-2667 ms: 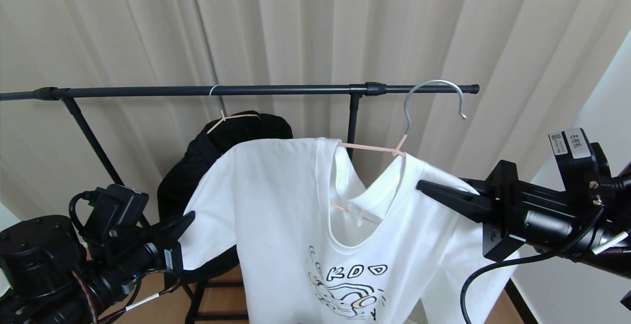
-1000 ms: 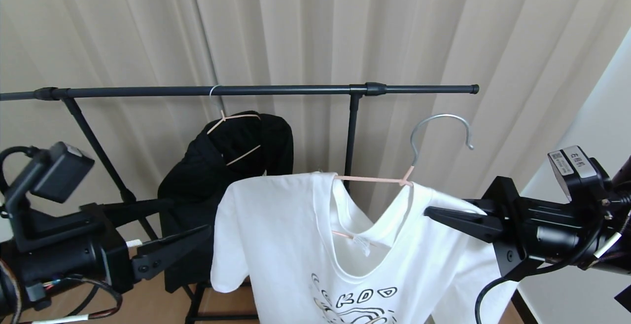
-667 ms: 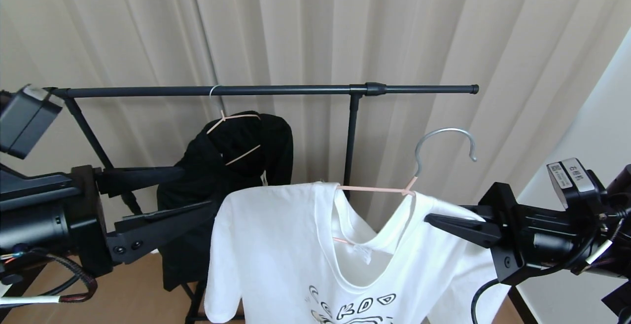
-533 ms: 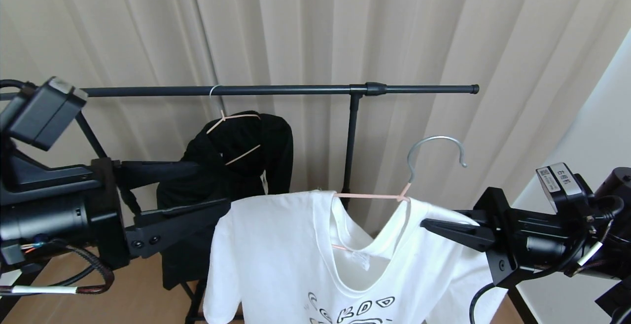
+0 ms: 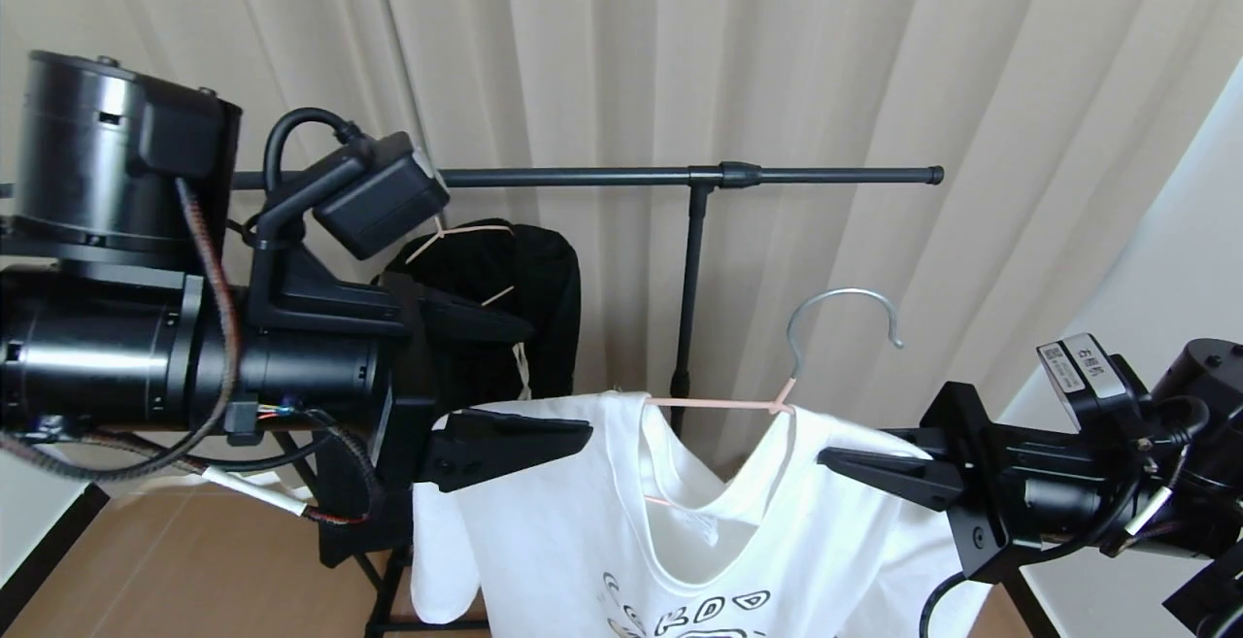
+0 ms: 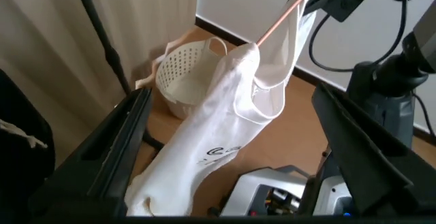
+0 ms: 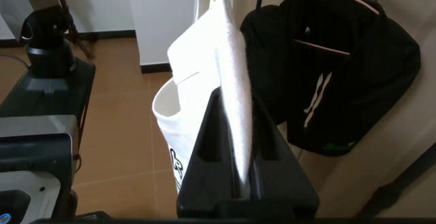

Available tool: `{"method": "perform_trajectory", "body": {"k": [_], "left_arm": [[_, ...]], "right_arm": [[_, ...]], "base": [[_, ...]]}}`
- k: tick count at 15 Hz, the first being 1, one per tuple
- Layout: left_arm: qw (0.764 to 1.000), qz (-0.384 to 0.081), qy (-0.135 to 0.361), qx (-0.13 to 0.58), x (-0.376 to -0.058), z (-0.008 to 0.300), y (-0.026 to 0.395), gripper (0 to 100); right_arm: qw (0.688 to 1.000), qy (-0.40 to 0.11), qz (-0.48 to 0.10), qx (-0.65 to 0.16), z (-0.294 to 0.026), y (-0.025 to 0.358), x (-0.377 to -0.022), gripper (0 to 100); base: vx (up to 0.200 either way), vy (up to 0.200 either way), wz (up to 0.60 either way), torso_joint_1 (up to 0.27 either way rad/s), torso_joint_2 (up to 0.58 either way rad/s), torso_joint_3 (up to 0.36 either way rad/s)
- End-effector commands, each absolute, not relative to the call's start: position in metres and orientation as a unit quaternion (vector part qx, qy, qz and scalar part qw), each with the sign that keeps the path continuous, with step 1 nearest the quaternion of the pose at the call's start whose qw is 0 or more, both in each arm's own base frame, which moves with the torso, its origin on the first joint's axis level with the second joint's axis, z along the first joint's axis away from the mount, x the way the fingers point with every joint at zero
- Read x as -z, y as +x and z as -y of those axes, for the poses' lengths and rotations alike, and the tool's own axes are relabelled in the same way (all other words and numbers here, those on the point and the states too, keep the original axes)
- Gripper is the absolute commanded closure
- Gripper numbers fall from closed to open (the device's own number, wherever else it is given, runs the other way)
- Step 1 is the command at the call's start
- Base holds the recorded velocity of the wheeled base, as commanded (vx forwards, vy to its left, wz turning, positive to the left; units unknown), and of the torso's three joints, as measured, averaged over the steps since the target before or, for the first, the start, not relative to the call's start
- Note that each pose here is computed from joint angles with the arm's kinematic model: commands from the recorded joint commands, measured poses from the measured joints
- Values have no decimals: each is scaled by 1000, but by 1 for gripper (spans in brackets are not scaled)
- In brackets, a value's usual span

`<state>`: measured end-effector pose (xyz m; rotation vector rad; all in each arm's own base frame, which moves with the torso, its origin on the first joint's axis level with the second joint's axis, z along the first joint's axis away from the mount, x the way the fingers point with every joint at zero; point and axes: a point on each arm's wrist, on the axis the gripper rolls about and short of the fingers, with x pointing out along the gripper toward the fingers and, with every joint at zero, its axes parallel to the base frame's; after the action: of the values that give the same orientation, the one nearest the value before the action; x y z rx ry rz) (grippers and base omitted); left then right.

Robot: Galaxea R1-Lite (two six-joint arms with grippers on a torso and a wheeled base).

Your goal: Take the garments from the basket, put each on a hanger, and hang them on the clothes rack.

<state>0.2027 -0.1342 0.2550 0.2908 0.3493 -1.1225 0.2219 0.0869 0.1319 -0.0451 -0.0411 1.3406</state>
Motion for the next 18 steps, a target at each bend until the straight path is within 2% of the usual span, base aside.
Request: {"method": "perform_trajectory", "body": {"k": [1,3,6,9,11,14,18], "left_arm": [[800,-181,176,544,-254,151,225,0],[776,-186,196,571,-260,155,231,0],[744,-169,215,610,-255,161,239,0],[733,-172,224,618,-244,171,254,0],[718,-166,226,637,-241,180,255,0],[708,-157,227,650,-243,188,249,0],[698,-180,226,655,-236,187,244,0]], "right_arm": [[782,-21,18,-622,-88,222,-131,100],[779,-20,17,-626,-90,220,-131,100],[773,-20,15,-634,-94,218,-129,100],[770,-20,16,-638,-96,217,-129,100],[768,-20,16,-640,-97,217,-129,100],[765,-20,16,-643,-99,216,-129,100],[765,-21,18,-643,-99,215,-131,100]], "base": [[0,0,0,0,0,0],[0,0,0,0,0,0],[0,0,0,0,0,0],[0,0,0,0,0,0],[0,0,0,0,0,0],[0,0,0,0,0,0],[0,0,0,0,0,0]]}}
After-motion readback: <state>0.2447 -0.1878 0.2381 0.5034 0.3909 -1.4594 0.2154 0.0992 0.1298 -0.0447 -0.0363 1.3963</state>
